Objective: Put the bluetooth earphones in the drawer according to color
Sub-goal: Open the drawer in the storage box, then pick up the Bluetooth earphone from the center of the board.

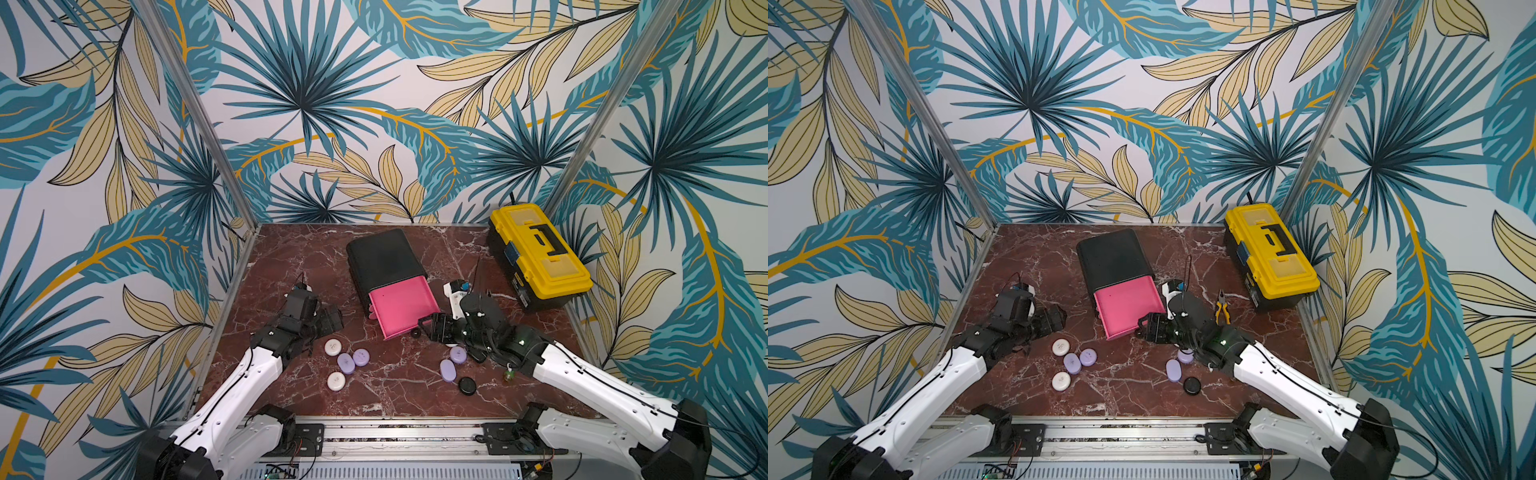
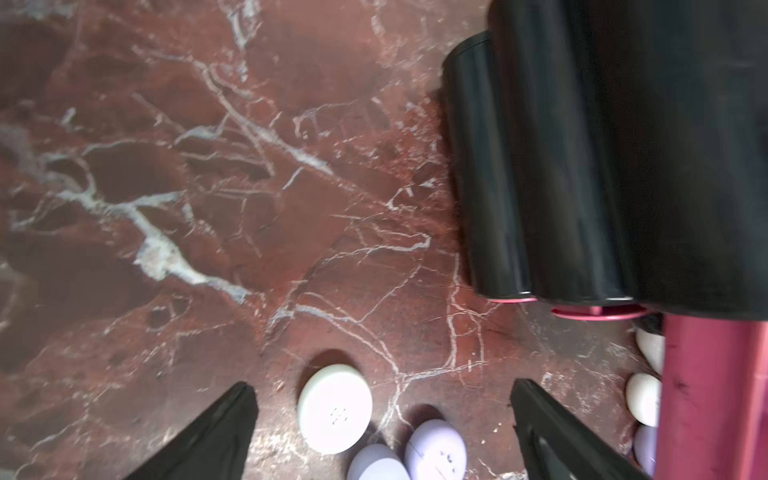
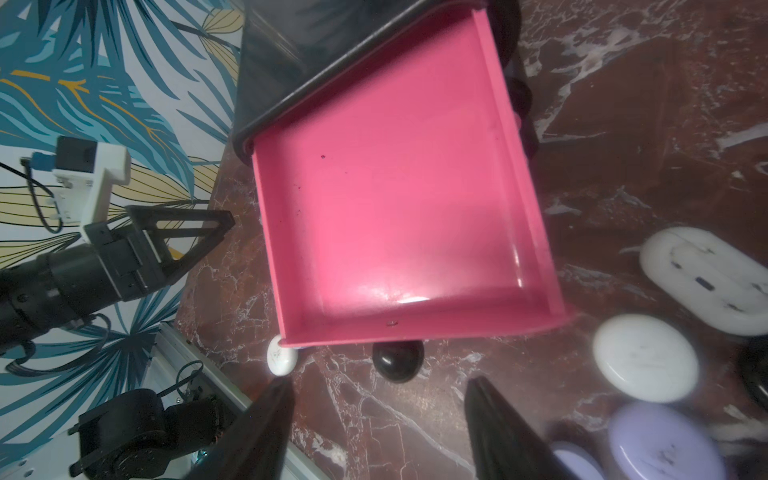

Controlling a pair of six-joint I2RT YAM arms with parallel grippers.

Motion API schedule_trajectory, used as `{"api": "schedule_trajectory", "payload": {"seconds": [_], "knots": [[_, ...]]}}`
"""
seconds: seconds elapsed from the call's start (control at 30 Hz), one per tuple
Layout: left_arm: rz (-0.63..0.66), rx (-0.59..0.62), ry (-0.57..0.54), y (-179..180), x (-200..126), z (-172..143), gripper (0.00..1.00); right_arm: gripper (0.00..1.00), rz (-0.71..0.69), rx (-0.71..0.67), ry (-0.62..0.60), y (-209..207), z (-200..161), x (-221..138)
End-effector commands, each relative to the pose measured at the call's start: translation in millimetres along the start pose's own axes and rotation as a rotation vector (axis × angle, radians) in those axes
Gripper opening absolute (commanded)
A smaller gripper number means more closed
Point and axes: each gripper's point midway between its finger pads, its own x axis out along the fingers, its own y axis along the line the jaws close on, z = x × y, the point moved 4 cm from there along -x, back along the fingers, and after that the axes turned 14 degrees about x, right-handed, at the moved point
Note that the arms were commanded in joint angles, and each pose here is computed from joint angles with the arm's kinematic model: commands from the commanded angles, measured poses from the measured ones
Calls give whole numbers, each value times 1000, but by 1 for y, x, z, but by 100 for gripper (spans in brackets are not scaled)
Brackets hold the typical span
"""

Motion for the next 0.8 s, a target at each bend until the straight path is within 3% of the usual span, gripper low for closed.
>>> {"api": "schedule_trajectory", "payload": {"seconds": [0.0, 0.1, 0.33, 0.77], "knots": [[86, -35, 76, 15, 11, -17, 100, 83, -75, -26, -31, -16, 0, -15], [163, -70, 148, 24, 21, -26, 100, 99, -116, -30, -67, -28, 0, -27], [289, -44, 299, 23, 45, -44, 94, 99, -207, -26, -133, -53, -1, -43], [277, -3, 337, 5, 66, -51, 87, 100, -236, -23, -135, -64, -5, -41]]}}
